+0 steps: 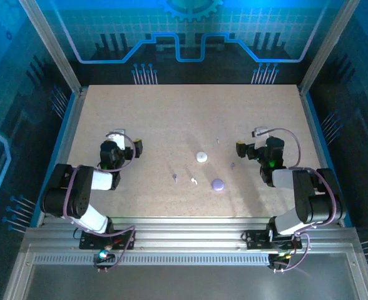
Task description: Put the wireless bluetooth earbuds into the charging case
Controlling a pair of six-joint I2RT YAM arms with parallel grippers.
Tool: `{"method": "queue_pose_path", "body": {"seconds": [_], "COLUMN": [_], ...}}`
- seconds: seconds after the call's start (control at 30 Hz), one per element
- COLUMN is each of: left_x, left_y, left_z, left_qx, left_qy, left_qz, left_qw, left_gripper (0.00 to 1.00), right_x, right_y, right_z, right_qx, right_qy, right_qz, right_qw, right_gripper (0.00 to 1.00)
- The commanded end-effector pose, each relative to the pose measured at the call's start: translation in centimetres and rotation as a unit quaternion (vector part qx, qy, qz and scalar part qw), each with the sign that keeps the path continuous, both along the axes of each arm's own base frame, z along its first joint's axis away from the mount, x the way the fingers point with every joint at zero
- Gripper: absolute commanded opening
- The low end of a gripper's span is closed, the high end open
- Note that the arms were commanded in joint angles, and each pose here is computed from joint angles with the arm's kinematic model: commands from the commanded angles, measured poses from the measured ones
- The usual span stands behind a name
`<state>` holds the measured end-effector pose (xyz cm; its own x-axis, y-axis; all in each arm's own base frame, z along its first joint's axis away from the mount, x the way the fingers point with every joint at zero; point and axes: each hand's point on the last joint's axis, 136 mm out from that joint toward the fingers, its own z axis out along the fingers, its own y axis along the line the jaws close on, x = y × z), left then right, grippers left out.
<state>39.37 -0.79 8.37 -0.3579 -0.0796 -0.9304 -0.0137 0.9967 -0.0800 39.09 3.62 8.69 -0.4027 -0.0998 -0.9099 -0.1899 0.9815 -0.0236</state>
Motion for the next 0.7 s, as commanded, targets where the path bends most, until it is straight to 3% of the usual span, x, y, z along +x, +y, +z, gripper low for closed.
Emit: {"method": "queue_pose_path", "body": {"seconds": [0.0, 0.67], "left_x": [0.52, 0.53], "left_y": [0.14, 0.06], "left_z": [1.19, 1.15], "left_qx": [0.001, 0.001], "left_qy": [-0.016, -0.015], "left_qz": [-0.004, -0.006], "left_qw": [1.000, 1.000], "left_gripper": [0.99, 0.99], "right_x": [0.52, 0.55], "right_y": [0.14, 0.10], "right_z": [0.71, 0.72], "right_qx": [-0.002, 0.000], "right_qy": [-0.012, -0.012], "right_qz": [0.000, 0.000], "right_qw": [1.000, 1.000], "right_gripper": [1.00, 1.00]}}
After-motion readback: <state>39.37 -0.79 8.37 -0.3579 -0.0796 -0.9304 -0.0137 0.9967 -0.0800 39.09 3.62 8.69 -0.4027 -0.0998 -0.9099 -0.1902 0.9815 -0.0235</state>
